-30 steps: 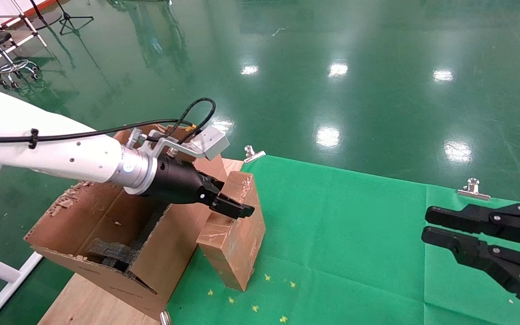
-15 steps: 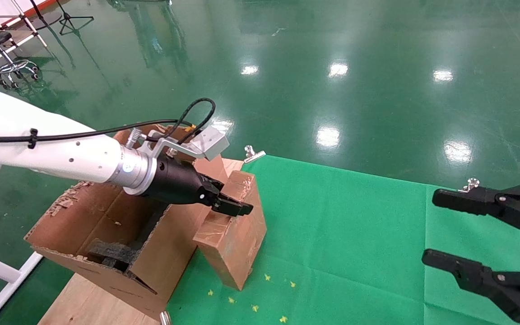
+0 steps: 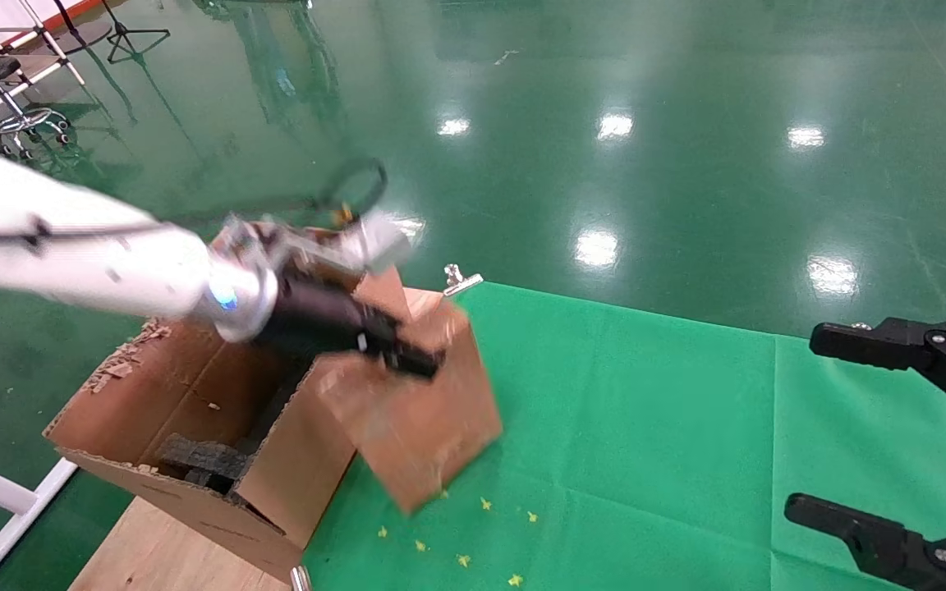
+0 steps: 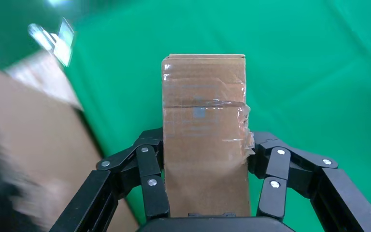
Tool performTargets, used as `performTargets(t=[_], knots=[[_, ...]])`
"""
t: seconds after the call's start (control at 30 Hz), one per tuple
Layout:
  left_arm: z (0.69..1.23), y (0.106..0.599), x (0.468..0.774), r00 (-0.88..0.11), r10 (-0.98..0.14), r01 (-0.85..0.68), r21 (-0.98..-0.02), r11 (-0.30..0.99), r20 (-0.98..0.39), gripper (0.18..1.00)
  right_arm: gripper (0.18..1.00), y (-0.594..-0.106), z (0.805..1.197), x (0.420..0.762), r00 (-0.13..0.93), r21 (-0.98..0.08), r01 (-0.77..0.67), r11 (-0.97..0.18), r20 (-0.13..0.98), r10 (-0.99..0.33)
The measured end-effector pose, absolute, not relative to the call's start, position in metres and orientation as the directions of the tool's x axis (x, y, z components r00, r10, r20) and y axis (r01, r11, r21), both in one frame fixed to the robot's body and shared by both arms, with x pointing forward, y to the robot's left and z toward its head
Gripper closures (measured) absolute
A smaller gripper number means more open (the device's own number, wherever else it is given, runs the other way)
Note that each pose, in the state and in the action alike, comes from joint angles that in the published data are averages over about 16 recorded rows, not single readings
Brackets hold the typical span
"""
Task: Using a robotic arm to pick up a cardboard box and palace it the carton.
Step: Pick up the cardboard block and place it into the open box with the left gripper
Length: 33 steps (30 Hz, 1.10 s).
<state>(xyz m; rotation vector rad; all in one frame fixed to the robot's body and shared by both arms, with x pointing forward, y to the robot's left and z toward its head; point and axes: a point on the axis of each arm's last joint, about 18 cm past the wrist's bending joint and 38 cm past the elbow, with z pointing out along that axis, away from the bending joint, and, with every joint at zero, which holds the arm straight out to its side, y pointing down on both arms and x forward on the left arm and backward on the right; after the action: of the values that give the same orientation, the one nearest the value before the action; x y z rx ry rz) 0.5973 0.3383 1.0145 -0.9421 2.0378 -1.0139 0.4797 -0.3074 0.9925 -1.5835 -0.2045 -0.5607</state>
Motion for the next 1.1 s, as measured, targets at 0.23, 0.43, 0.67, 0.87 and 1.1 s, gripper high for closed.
performTargets(t=[0.23,0.43,0.67,0.87,1.1], knots=[[1.083,0.364,0.582,-0.458,-0.821,-0.137,-0.885,0.445,-0.342,0.787,0.256,-0.307,0.992,0.48,0.861,-0.884,0.456,-0.105,0.468,-0.202],[1.13,0.404,0.564,-0.359,-0.843,-0.049,-0.894,0.446,-0.401,0.818,0.205,-0.307,0.992,0.48,0.861,-0.884,0.456,-0.105,0.468,-0.202],[1.13,0.468,0.555,-0.253,-0.884,-0.102,-0.897,0.429,-0.394,0.835,0.182,-0.307,0.992,0.48,0.861,-0.884,0.456,-0.105,0.468,-0.202],[1.092,0.52,0.559,-0.187,-0.918,-0.216,-0.897,0.386,-0.35,0.84,0.178,-0.307,0.992,0.48,0.861,-0.884,0.456,-0.105,0.468,-0.202],[1.047,0.564,0.567,-0.106,-0.946,-0.32,-0.89,0.324,-0.306,0.841,0.178,-0.307,0.992,0.48,0.861,-0.884,0.456,-0.105,0.468,-0.202]])
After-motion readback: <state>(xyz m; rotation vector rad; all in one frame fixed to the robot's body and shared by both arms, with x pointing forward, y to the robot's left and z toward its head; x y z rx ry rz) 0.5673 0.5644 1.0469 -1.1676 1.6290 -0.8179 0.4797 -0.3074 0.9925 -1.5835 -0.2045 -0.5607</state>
